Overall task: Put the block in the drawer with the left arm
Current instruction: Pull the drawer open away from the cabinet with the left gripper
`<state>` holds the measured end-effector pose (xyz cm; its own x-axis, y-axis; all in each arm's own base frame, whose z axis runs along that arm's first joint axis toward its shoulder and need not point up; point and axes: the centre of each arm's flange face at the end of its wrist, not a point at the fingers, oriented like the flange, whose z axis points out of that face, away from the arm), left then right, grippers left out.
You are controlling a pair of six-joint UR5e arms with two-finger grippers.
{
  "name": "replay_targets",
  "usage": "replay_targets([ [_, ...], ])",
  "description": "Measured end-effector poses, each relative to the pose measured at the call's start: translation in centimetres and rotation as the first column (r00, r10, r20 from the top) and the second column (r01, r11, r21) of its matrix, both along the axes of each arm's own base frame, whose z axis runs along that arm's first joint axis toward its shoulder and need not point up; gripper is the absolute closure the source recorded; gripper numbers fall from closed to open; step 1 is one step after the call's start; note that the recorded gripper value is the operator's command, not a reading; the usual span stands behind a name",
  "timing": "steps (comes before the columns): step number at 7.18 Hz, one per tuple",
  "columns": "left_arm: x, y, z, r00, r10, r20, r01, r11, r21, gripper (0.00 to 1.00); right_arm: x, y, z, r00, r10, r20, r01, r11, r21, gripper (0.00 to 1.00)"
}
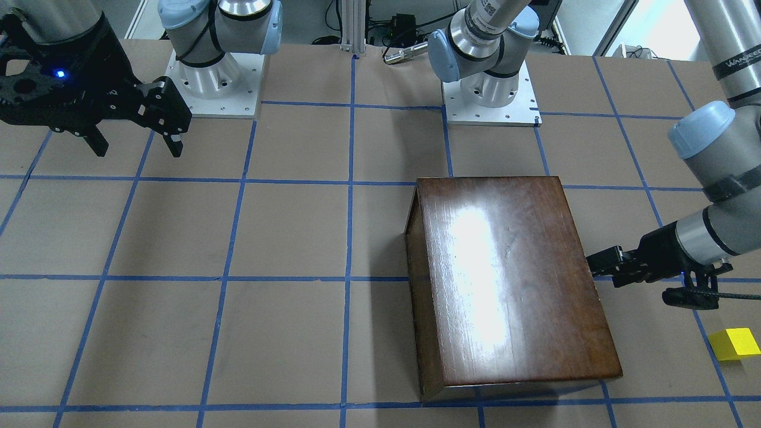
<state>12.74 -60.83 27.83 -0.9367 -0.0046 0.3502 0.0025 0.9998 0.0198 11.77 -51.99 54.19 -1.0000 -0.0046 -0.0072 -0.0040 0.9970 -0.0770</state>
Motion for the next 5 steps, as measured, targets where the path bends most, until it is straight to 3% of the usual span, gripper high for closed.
replay_targets([
  [5,1.11,-0.03,0.25,0.999,-0.033,0.008,0.033,0.999,-0.024,0.01,-0.01,-0.01,-0.01,1.0,0.0,-0.001,0.0,1.0,0.0,0.0],
])
